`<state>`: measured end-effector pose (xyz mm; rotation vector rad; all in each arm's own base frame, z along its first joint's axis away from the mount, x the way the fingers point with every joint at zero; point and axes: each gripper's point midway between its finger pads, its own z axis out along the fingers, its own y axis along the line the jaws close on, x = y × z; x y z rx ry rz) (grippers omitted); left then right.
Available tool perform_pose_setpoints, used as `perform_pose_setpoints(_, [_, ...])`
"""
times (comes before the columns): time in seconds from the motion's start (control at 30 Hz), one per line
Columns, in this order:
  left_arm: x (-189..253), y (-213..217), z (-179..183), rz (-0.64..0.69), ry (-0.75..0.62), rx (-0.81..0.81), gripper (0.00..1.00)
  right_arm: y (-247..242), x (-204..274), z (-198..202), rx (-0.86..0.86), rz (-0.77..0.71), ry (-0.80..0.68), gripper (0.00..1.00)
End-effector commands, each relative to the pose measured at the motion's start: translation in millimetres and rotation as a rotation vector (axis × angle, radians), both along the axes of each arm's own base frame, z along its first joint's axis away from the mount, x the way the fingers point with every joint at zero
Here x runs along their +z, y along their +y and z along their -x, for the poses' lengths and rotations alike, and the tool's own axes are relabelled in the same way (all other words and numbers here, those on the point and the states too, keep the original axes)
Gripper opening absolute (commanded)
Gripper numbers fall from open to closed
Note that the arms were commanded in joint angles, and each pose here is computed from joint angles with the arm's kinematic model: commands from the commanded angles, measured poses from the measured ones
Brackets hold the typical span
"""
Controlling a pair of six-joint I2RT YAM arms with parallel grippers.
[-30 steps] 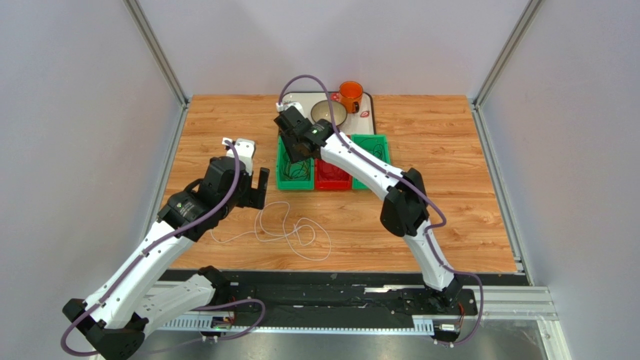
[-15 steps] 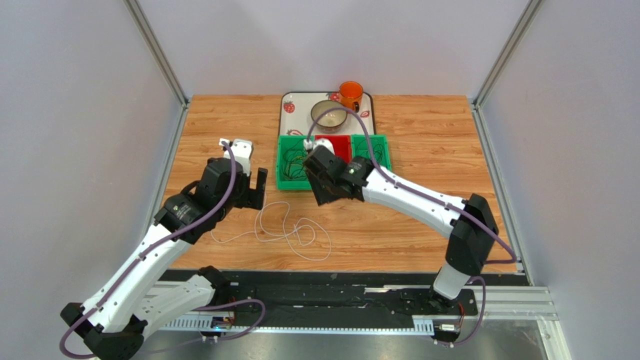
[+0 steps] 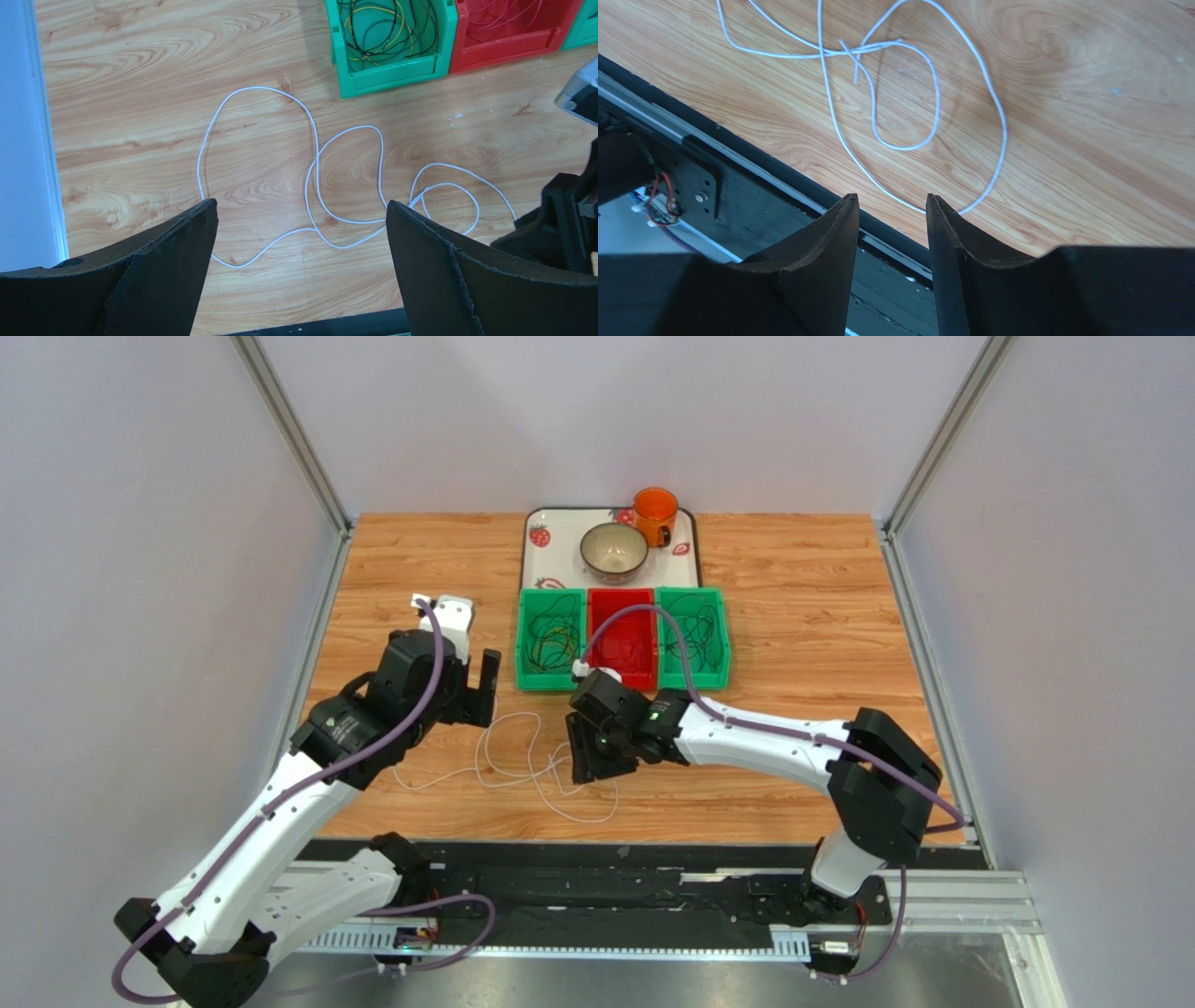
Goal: Untangle the cables
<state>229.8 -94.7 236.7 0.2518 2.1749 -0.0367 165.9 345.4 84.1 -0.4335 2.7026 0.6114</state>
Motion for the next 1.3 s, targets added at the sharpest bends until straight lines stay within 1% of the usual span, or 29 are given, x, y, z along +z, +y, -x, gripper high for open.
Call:
perform_pose_setpoints(0.0, [-0.3, 2.1, -0.9, -0.003, 0.002, 0.015, 0.98, 32.0, -2.3, -6.4, -0.024, -0.090, 0.029, 0.44])
perform_pose_setpoints(0.3, [0.1, 1.4, -0.2, 0.002, 0.000, 0.009, 0.98, 33.6, -27.3, -18.0, -0.066, -0.015, 0.025, 0.43])
perform_pose_setpoints(0.37, [0.6, 0.8, 0.3, 0.005, 0.001, 0.005, 0.98, 32.6, -31.0, -23.6, -0.083, 0.001, 0.004, 0.43])
perform_pose_setpoints(0.4, [0.6, 0.9, 0.3, 0.006, 0.001, 0.006, 0.98, 33.0, -34.9, -24.1, -0.085, 0.010, 0.008, 0.41])
perform_pose_setpoints(0.5, [0.5, 0.5, 0.5, 0.007, 0.003, 0.003, 0.98, 32.1, -38.6, -29.9, -0.101, 0.029, -0.009, 0.30])
perform_pose_setpoints(0.6, [0.3, -0.4, 0.8, 0.010, 0.002, -0.001, 0.98, 28.7, -38.7, -35.1, -0.113, 0.055, -0.031, 0.29])
perform_pose_setpoints(0.7, [0.8, 0.0, 1.3, 0.011, 0.001, -0.001, 0.98, 29.0, -39.2, -38.0, -0.115, 0.067, -0.040, 0.23])
perform_pose_setpoints(0.77, [1.1, 0.2, 1.4, 0.012, 0.001, 0.000, 0.98, 28.0, -39.1, -39.4, -0.120, 0.080, -0.038, 0.24])
perform_pose_setpoints(0.8, [1.6, 0.2, 1.4, 0.013, -0.001, 0.000, 0.98, 26.8, -39.5, -40.2, -0.125, 0.085, -0.042, 0.29])
perform_pose_setpoints(0.87, [2.0, 0.3, 1.5, 0.014, -0.002, 0.000, 0.98, 25.0, -38.6, -39.5, -0.135, 0.085, -0.040, 0.35])
perform_pose_setpoints(0.9, [1.7, 0.1, 1.9, 0.013, -0.001, -0.002, 0.98, 23.9, -37.2, -40.4, -0.140, 0.085, -0.047, 0.39])
perform_pose_setpoints(1.0, [2.2, -0.1, 1.4, 0.016, -0.003, -0.002, 0.98, 23.0, -38.0, -41.4, -0.144, 0.088, -0.053, 0.43])
perform_pose_setpoints(1.17, [1.3, 0.1, 1.7, 0.014, 0.000, -0.002, 0.98, 25.5, -44.1, -45.7, -0.148, 0.093, -0.046, 0.41])
perform_pose_setpoints(1.27, [1.0, 0.0, 1.5, 0.013, 0.001, -0.002, 0.98, 30.0, -45.3, -47.2, -0.144, 0.086, -0.045, 0.32])
